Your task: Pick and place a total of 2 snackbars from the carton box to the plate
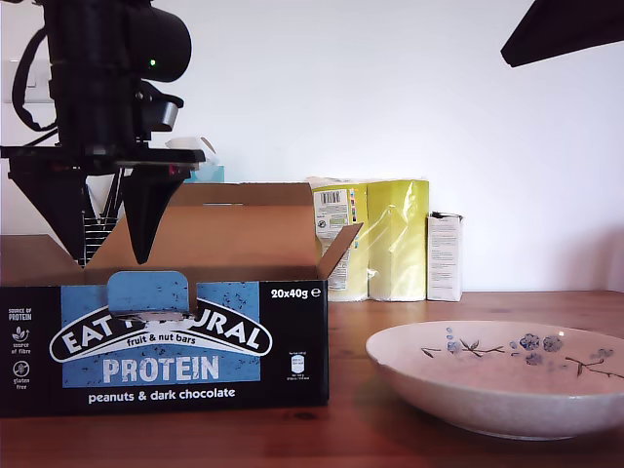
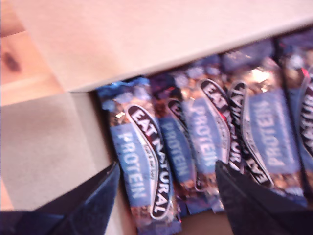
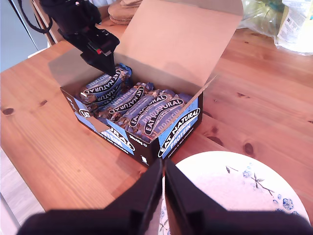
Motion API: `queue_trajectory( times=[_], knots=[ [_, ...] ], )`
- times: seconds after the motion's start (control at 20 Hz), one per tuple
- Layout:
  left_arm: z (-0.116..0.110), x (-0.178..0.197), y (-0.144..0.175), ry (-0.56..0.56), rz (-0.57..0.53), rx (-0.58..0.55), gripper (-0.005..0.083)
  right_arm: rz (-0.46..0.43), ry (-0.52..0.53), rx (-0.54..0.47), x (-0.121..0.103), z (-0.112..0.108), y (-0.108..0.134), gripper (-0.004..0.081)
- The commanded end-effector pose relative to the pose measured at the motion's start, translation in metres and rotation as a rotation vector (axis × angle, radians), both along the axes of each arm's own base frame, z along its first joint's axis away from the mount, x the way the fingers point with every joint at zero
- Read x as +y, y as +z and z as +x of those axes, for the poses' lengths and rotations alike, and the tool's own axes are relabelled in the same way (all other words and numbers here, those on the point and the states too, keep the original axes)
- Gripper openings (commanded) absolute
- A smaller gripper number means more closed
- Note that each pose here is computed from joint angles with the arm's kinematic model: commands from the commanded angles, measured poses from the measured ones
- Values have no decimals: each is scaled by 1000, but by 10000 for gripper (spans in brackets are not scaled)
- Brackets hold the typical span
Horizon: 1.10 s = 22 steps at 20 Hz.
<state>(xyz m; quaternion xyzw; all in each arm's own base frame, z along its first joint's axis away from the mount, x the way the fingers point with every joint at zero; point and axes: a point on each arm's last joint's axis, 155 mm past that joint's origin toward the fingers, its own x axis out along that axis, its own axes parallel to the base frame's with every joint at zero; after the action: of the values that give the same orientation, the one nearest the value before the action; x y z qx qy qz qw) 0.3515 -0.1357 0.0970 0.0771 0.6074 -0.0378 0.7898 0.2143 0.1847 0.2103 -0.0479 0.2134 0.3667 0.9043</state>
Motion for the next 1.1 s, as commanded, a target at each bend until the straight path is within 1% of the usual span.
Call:
queue_trajectory(
  times=[0.0, 0.25, 0.5, 0.8, 0.95, 1.05],
  knots=[
    [0, 3, -15, 22, 28, 29, 590, -7, -1, -4, 0, 1, -2, -13],
    [2, 5, -15, 86, 29, 14, 585, -29, 8, -3, 1, 2, -6, -13],
    [4, 2, -22, 104, 28, 20, 564, -54, 21, -14, 1, 4, -9, -13],
    [2, 5, -42, 107, 68, 67, 564, -55, 22, -15, 1, 3, -9, -13],
    [4, 15, -42, 114, 118, 52, 564, -55, 22, -15, 1, 3, -9, -13],
    [2, 18, -42, 115, 137, 61, 564, -55, 22, -15, 1, 3, -9, -13]
  ],
)
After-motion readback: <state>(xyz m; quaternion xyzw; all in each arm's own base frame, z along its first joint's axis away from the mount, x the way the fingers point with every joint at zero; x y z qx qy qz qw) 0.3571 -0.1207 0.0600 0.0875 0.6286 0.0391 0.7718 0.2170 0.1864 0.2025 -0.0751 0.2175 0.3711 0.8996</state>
